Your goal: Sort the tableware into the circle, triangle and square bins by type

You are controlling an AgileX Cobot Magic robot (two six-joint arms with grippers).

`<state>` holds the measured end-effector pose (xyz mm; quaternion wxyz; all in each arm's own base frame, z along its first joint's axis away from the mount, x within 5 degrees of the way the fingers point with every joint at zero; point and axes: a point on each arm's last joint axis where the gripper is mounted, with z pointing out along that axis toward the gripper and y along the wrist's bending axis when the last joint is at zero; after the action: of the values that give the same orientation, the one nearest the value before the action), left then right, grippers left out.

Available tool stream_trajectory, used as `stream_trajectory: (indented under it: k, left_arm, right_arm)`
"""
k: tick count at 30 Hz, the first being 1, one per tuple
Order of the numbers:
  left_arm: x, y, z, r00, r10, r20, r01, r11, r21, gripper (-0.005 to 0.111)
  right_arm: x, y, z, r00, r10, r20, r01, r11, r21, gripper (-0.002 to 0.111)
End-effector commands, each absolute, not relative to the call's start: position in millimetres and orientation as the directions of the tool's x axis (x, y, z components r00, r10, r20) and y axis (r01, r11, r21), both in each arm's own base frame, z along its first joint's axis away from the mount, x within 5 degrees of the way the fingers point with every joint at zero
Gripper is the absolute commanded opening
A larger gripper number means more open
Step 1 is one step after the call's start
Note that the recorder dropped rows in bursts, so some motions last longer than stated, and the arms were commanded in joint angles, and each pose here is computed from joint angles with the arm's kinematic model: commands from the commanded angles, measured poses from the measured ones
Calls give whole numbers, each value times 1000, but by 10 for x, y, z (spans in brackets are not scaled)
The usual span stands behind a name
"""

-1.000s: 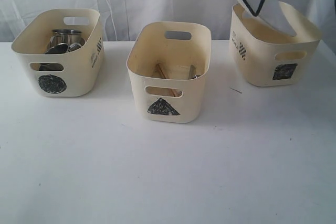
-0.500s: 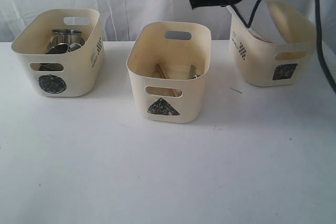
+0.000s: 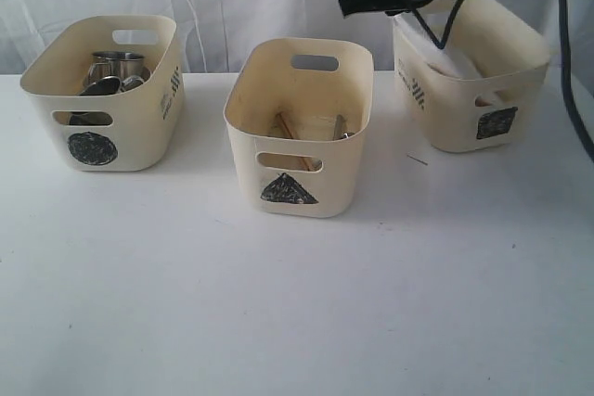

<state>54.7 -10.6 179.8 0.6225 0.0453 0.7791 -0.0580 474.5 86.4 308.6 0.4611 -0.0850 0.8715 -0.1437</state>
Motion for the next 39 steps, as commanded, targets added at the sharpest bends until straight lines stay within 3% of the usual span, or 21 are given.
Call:
stream_trajectory:
  k: [1, 11, 17, 20, 24, 28, 39]
  left_arm:
    - [545, -107, 1788, -221, -11, -975, 142, 989, -43, 0]
    - [545, -107, 1788, -221, -11, -975, 142, 989, -43, 0]
    - [545, -107, 1788, -221, -11, -975, 142, 989, -43, 0]
    - [545, -107, 1788, -221, -11, -975, 142, 989, -43, 0]
    - [545, -107, 1788, -221, -11, -975, 142, 989, -43, 0]
    - [545, -107, 1788, -221, -11, -975, 142, 989, -43, 0]
    - [545, -107, 1788, -221, -11, -975, 142, 989, -43, 0]
  right_arm:
    - [4734, 844, 3190, -535, -291, -793, -12, 941, -338, 32]
    - [4616, 700, 3415, -534, -265, -803, 38, 941, -336, 32]
    - [4195, 485, 3552, -550, -269, -791, 64, 930, -361, 32]
    - [3881, 424, 3590, -535, -232, -812, 71, 946, -317, 28]
    - [3364, 339, 3581, -522, -212, -826, 61, 957, -284, 14]
    - [2864, 255, 3469, -522, -177, -834, 63, 968, -244, 0]
    - [1728, 80, 2809, -535, -129, -835, 35, 984, -175, 0]
